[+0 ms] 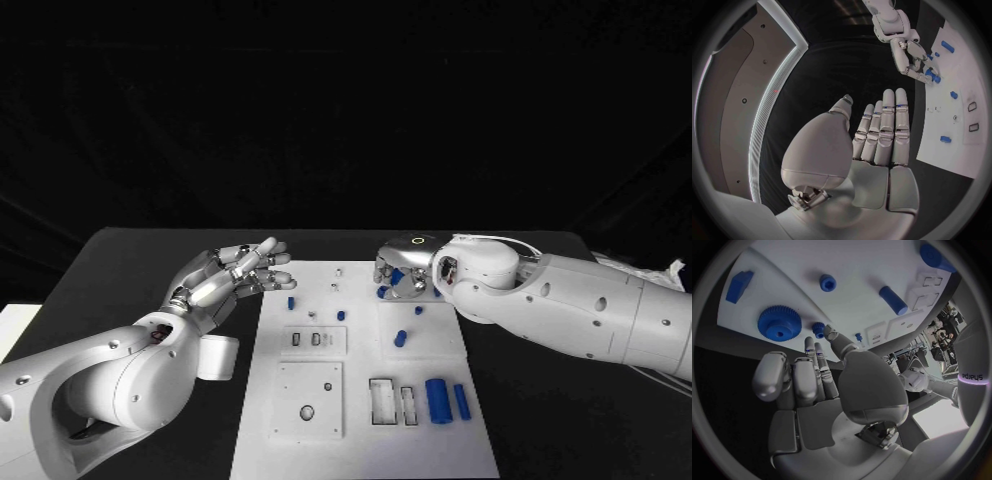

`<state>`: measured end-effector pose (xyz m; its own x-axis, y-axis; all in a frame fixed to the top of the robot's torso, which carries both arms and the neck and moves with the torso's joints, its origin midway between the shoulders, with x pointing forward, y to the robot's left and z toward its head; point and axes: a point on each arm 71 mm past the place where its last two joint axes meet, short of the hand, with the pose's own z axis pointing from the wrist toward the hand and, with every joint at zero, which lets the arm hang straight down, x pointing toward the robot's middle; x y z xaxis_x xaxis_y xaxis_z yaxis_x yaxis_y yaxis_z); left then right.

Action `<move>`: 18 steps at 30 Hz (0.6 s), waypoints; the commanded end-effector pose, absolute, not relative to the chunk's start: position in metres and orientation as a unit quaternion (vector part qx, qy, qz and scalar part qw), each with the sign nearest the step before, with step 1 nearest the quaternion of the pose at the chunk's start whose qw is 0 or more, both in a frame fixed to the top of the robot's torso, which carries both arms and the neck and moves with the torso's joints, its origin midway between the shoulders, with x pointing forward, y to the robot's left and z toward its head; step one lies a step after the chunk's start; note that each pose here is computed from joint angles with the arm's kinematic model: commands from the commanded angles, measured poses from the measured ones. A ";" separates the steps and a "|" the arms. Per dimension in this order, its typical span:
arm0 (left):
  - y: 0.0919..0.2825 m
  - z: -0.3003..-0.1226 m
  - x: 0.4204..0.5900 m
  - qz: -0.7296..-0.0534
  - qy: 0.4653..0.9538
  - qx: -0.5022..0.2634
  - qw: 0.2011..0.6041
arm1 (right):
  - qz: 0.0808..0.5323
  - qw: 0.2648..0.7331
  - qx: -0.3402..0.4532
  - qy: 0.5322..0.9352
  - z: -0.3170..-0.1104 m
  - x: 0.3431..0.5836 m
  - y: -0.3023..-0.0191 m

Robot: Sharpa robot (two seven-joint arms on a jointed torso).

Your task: Assemble the parts on the task board

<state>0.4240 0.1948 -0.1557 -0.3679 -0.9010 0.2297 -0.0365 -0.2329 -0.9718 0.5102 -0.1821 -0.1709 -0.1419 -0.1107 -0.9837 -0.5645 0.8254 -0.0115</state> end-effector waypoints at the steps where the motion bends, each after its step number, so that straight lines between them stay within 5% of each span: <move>1: 0.194 -0.154 0.423 -0.650 0.520 -0.448 0.326 | 0.168 0.604 -0.242 0.740 -0.174 0.511 -0.183; 18: 0.195 -0.154 0.423 -0.646 0.523 -0.450 0.325 | 0.172 0.601 -0.247 0.740 -0.175 0.511 -0.181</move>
<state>0.4236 0.1964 -0.1556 -0.3660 -0.9015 0.2310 -0.0454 -0.2307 -0.9720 0.5117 -0.1814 -0.1728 -0.1490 -0.1336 -0.9798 -0.5642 0.8252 -0.0267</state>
